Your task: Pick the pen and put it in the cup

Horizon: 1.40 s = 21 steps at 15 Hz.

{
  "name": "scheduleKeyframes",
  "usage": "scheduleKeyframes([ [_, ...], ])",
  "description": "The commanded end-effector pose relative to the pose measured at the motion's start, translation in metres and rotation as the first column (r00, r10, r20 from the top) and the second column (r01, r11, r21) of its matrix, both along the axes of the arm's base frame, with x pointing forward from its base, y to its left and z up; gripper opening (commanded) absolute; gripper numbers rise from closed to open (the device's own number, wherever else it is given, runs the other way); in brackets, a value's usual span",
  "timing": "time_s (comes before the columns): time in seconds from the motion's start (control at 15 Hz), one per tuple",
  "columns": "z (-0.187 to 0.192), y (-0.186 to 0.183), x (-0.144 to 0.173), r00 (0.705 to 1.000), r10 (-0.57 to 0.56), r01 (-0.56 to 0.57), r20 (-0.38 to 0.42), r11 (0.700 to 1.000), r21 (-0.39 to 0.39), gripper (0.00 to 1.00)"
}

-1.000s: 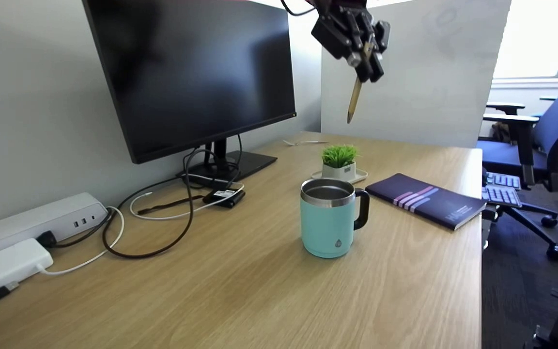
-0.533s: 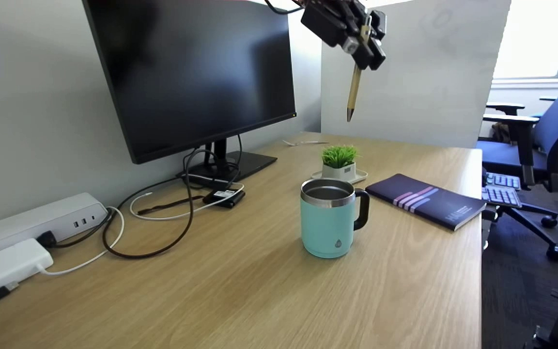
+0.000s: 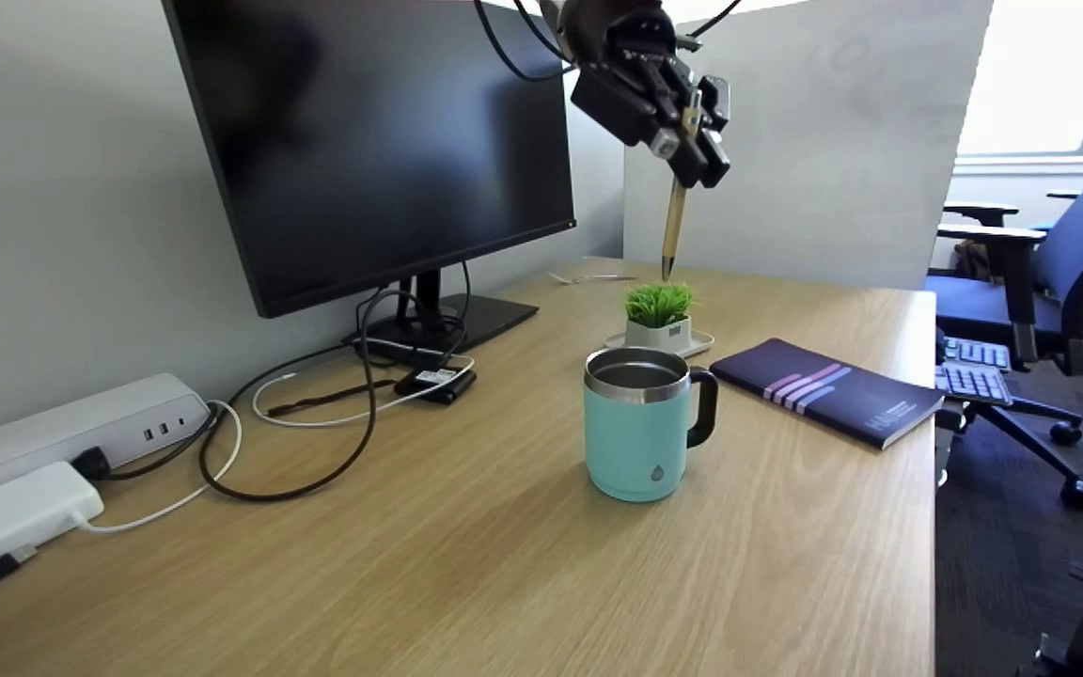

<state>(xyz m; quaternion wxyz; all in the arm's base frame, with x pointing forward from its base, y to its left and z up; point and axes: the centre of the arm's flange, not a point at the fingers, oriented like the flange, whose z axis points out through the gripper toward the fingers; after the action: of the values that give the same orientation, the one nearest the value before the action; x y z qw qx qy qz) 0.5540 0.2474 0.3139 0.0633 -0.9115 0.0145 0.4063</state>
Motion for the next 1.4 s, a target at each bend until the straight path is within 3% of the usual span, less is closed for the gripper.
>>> scheduleKeyframes([
  [0.0, -0.004, 0.001, 0.015, 1.000, 0.019, -0.020, 0.009, 0.999, 0.029, 0.04],
  [0.33, -0.030, -0.008, 0.026, 0.999, 0.025, -0.025, 0.022, 0.999, 0.042, 0.04],
  [0.73, -0.069, -0.015, 0.025, 0.999, 0.021, -0.020, -0.024, 1.000, 0.010, 0.04],
  [1.33, -0.091, -0.002, 0.017, 0.997, 0.051, -0.051, -0.055, 0.999, 0.010, 0.04],
])
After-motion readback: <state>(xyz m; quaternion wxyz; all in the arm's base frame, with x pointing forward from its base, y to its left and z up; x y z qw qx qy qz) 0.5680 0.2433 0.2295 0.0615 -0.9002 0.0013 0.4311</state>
